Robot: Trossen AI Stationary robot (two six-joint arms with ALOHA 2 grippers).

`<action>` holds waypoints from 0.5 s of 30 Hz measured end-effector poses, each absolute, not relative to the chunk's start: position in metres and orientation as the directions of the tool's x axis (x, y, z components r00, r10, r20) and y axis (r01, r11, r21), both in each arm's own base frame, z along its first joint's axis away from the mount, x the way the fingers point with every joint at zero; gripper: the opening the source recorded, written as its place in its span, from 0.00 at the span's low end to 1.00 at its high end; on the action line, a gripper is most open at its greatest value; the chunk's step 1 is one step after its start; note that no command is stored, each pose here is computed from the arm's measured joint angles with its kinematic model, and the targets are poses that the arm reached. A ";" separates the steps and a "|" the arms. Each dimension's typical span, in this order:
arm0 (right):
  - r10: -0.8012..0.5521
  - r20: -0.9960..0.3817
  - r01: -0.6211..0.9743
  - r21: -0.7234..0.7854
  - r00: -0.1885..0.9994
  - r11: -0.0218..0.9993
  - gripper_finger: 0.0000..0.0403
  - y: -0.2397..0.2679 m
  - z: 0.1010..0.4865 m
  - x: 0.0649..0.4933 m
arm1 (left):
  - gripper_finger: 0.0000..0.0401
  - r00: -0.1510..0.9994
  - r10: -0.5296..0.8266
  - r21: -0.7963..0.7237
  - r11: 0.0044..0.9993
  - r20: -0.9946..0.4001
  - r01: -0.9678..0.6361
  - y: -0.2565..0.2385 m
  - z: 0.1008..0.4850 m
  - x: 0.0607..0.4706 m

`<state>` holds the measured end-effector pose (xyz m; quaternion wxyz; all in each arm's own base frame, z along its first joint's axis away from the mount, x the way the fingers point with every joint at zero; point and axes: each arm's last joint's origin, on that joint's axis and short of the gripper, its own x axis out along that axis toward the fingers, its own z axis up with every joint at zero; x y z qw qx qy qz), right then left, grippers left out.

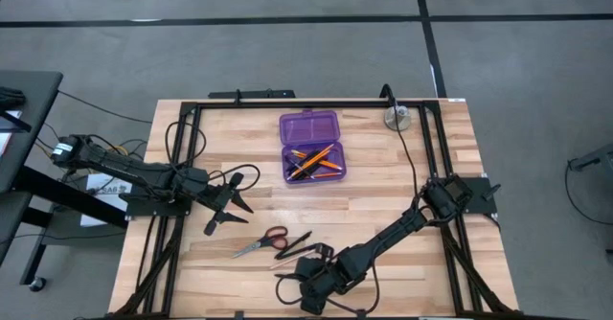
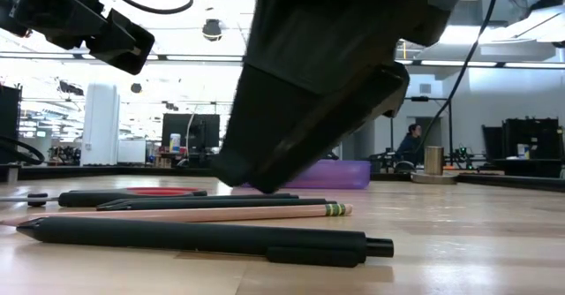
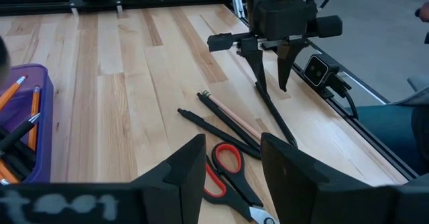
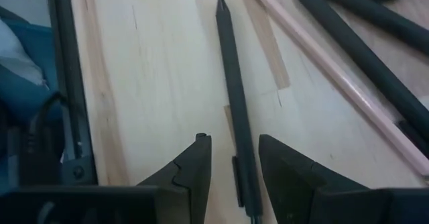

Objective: Pick & place school supplies into a supply box
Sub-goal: Put the black pen into the purple supply box

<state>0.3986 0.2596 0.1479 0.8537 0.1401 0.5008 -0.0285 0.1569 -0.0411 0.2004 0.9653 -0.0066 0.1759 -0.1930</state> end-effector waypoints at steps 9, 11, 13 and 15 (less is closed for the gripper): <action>0.077 -0.895 0.194 0.178 0.439 0.965 0.30 0.257 0.145 0.394 | 0.33 0.864 -0.375 -0.081 0.925 -0.337 0.370 -0.041 0.200 0.157; 0.081 -0.900 0.192 0.178 0.428 0.965 0.30 0.257 0.142 0.394 | 0.33 0.864 -0.375 -0.081 0.925 -0.337 0.370 -0.041 0.200 0.157; 0.090 -0.911 0.188 0.178 0.403 0.966 0.30 0.257 0.138 0.393 | 0.33 0.864 -0.375 -0.081 0.925 -0.337 0.370 -0.041 0.200 0.157; 0.105 -0.921 0.185 0.185 0.375 0.965 0.30 0.259 0.129 0.393 | 0.33 0.864 -0.375 -0.081 0.925 -0.337 0.370 -0.041 0.200 0.157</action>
